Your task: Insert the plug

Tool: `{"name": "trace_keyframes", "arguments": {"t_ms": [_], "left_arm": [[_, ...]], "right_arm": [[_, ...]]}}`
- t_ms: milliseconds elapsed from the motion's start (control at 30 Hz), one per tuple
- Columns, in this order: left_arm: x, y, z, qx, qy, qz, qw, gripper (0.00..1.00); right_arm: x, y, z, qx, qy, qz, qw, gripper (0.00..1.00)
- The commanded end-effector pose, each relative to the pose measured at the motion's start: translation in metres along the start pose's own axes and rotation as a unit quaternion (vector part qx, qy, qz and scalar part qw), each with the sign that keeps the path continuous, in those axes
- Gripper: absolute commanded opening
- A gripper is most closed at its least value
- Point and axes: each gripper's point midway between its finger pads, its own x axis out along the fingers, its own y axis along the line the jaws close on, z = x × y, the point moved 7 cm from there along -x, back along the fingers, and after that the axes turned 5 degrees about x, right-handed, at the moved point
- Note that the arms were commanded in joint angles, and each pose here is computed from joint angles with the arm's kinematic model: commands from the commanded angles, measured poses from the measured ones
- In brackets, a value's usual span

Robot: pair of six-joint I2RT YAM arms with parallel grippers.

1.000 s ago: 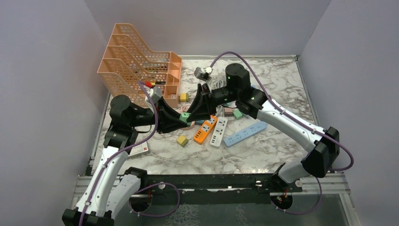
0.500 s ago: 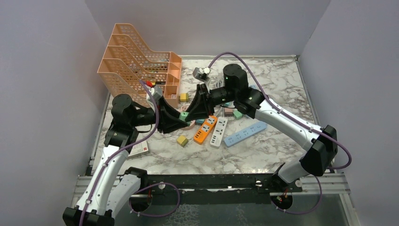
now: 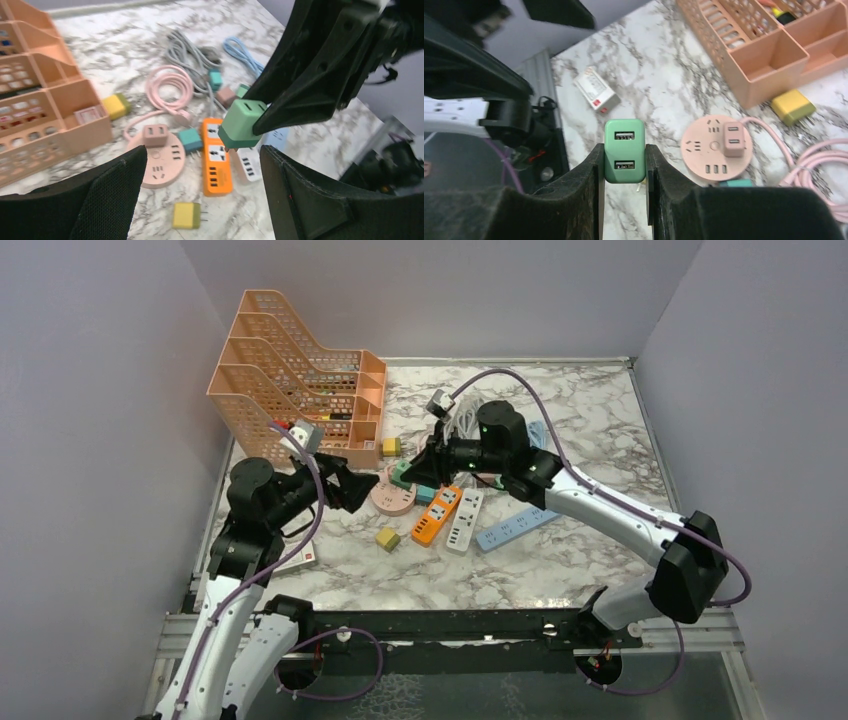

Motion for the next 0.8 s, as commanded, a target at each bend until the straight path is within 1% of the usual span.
{"name": "trace_keyframes", "arguments": {"t_ms": [0, 167, 333, 600, 767], "left_arm": [[-0.007, 0.025, 0.002, -0.011, -0.04, 0.137, 0.99, 0.85], [-0.011, 0.036, 0.003, -0.046, -0.077, 0.202, 0.975, 0.86], [-0.016, 0.042, -0.001, -0.045, -0.091, 0.234, 0.967, 0.86], [-0.019, 0.044, -0.004, -0.045, -0.091, 0.248, 0.963, 0.86], [-0.021, 0.044, -0.004, -0.041, -0.092, 0.25, 0.963, 0.86]], "right_arm": [[0.021, -0.034, -0.016, -0.037, -0.013, -0.072, 0.997, 0.01], [0.045, -0.061, -0.051, -0.056, 0.01, -0.116, 0.992, 0.01], [0.069, -0.077, -0.074, -0.072, 0.025, -0.142, 0.987, 0.01], [0.104, -0.085, -0.089, -0.103, 0.033, -0.128, 0.986, 0.01], [0.11, -0.086, -0.096, -0.107, 0.025, -0.128, 0.986, 0.01]]}}
